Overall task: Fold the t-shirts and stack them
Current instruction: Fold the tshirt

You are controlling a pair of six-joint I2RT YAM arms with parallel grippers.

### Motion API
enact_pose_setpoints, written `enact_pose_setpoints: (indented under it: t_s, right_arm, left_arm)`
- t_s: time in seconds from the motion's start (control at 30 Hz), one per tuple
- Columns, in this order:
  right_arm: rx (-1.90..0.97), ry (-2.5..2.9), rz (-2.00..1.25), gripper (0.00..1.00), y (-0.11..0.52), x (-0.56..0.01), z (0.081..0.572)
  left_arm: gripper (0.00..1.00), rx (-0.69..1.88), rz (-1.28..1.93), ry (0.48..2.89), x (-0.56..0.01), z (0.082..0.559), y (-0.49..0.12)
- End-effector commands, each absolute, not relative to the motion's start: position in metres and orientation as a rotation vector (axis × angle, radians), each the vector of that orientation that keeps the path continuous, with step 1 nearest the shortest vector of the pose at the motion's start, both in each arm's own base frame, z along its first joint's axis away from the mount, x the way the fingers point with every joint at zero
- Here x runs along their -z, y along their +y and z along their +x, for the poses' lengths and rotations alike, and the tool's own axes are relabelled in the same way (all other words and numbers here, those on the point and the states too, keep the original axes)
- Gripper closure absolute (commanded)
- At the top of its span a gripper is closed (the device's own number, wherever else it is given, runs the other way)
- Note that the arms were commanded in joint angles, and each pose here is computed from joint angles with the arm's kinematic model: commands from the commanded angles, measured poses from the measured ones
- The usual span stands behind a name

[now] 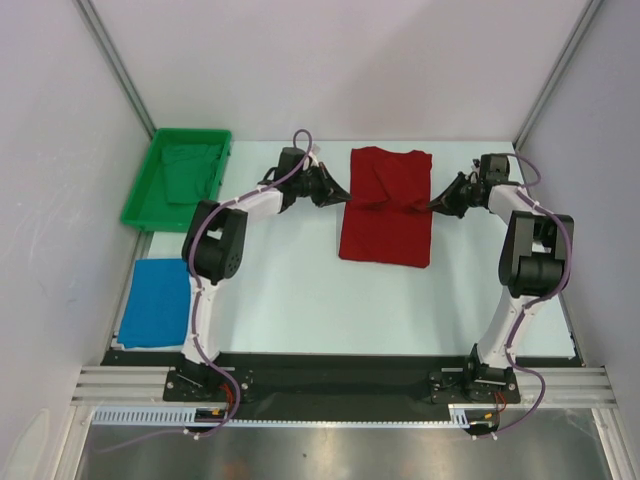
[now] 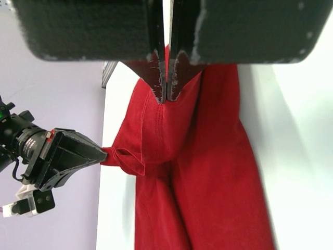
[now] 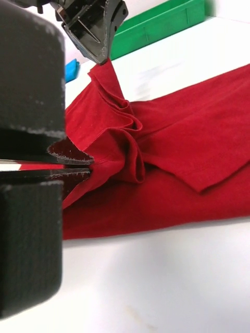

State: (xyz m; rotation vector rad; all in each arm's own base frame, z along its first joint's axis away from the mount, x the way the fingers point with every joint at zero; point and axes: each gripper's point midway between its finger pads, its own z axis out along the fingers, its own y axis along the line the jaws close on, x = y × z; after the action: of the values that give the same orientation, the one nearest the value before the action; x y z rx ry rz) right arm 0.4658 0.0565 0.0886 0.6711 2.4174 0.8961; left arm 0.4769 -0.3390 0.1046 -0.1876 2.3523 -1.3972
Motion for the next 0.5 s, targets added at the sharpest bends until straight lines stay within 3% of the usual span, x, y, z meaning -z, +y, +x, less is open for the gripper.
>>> enact_pose_setpoints:
  t_s: [0.0,0.13,0.27,0.4,0.47]
  right_arm:
    - [-0.932,2.383,0.605,1.0,0.054,-0.098,0.481]
    - [-0.941,2.389,0.599,1.0,0.052,-0.092,0.485]
    - [-0.958,2.382,0.584,0.98,0.049,-0.088,0.497]
    - [-0.881,2.372,0.58,0.79,0.026,-0.081,0.519]
    - [-0.812,2.434,0.631,0.72,0.01,-0.073,0.515]
  left_arm:
    - [1.0,1.457,-0.157,2.286,-0.125,0.491,-0.346]
    - [0.99,1.455,-0.17,2.291,-0.118,0.497,-0.345]
    - [0.91,1.44,-0.186,2.303,-0.109,0.506,-0.344]
    - [0.69,1.238,-0.183,2.377,-0.102,0.527,-0.326]
    - [0.64,1.133,-0.14,2.376,-0.105,0.537,-0.307]
